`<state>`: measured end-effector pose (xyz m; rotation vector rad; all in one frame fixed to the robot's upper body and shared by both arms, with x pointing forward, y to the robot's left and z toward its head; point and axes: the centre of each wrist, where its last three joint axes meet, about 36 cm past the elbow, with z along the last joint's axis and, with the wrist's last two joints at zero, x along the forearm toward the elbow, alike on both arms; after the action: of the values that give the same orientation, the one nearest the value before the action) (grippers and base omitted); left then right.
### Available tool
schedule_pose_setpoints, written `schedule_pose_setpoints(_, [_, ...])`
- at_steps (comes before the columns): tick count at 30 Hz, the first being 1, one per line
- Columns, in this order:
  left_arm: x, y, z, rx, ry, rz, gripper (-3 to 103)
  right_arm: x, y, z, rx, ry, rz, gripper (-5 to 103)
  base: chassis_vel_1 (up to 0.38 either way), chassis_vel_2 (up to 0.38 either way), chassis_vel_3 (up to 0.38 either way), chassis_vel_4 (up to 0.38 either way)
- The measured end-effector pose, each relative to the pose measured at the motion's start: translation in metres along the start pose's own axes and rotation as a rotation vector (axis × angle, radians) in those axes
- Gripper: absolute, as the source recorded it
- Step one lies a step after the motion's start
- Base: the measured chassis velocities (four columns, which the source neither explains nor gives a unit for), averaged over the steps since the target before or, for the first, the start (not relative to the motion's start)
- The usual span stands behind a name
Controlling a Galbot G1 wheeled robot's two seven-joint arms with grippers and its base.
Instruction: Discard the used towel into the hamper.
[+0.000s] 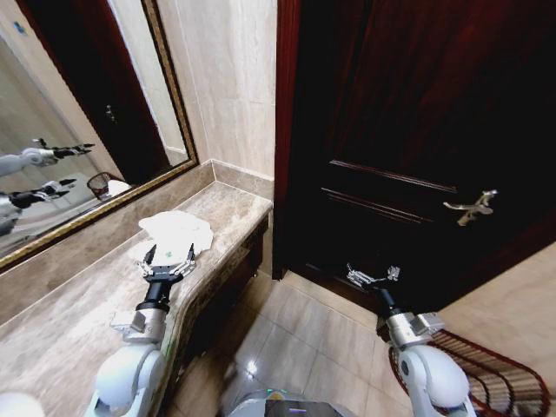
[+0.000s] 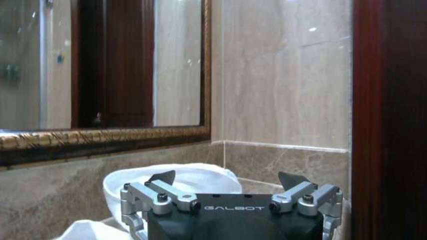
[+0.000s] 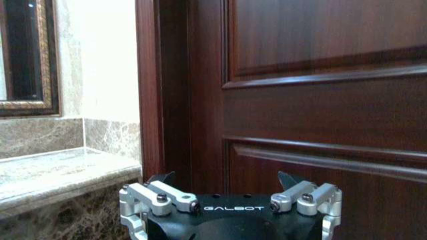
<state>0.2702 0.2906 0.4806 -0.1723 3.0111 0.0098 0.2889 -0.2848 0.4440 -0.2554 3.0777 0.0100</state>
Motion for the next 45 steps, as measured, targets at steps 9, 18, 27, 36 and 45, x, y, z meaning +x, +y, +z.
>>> schedule_pose_setpoints(9, [-0.037, -0.013, -0.057, 0.045, 0.154, -0.081, 100, 0.000, -0.002, 0.011, 0.001, 0.019, 0.005, 100, -0.001, -0.003, -0.005, -0.005])
schedule_pose_setpoints(18, [-0.057, -0.001, -0.073, 0.034, 0.278, -0.105, 100, -0.007, 0.000, 0.019, 0.006, 0.039, -0.013, 100, 0.000, 0.000, 0.000, 0.000])
schedule_pose_setpoints(27, [-0.072, 0.007, -0.113, 0.039, 0.386, -0.092, 100, -0.008, -0.001, 0.022, 0.019, 0.072, -0.017, 100, 0.000, 0.000, 0.000, 0.000])
schedule_pose_setpoints(36, [-0.068, 0.014, -0.114, -0.034, 0.354, -0.070, 100, -0.009, 0.001, 0.026, 0.008, 0.079, -0.013, 100, 0.000, 0.000, 0.000, 0.000])
schedule_pose_setpoints(45, [-0.070, 0.016, -0.103, -0.022, 0.283, -0.045, 100, -0.011, 0.000, 0.022, 0.007, 0.069, -0.012, 100, 0.000, 0.000, 0.000, 0.000])
